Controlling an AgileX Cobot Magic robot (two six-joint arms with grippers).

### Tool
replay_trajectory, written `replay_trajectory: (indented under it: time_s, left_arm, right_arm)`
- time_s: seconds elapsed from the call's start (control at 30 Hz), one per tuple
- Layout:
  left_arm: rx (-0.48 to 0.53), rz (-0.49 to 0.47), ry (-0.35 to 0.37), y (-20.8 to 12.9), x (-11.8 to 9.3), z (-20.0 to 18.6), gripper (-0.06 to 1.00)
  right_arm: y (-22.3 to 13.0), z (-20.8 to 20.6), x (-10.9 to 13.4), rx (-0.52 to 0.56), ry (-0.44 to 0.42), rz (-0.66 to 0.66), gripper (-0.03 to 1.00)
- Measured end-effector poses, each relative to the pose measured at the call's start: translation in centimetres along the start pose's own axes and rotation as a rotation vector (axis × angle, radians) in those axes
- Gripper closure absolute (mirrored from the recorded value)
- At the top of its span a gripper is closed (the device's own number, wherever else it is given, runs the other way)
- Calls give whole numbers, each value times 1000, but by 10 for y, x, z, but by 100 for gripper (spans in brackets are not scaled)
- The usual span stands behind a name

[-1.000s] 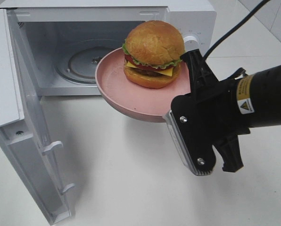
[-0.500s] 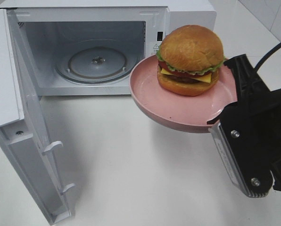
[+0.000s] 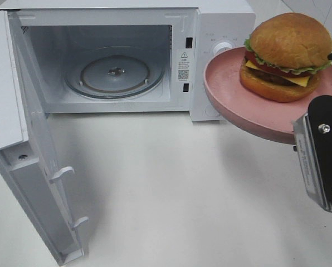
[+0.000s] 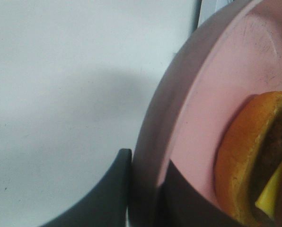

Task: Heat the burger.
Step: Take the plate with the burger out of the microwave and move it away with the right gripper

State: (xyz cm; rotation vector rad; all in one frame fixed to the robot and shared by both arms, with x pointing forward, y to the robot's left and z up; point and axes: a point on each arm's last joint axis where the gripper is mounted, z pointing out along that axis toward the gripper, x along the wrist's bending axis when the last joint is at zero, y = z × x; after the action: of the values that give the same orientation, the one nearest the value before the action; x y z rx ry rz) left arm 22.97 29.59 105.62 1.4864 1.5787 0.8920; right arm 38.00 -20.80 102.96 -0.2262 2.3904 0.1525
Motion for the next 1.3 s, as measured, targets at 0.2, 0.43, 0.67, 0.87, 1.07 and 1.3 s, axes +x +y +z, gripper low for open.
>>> replay_trajectory:
  time_s: [0.2, 0.43, 0.67, 0.87, 1.07, 1.3]
  left_arm:
    - [0, 0, 0, 0, 0, 0, -4]
    - [0, 0, 0, 0, 0, 0, -4]
    - [0, 0, 0, 0, 0, 0, -4]
    - [0, 0, 0, 0, 0, 0, -4]
    - [0, 0, 0, 0, 0, 0, -4]
    - [0, 0, 0, 0, 0, 0, -4]
  right_arm:
    - [-10, -2, 4, 103, 29, 133, 88]
    - [-18, -3, 5, 198, 33, 237, 88]
    - [-27, -6, 10, 306, 49, 363, 88]
    - [-31, -7, 12, 364, 45, 465, 88]
    - [-38, -9, 13, 454, 16, 585, 88]
    - [-39, 7, 16, 650, -11, 770, 88]
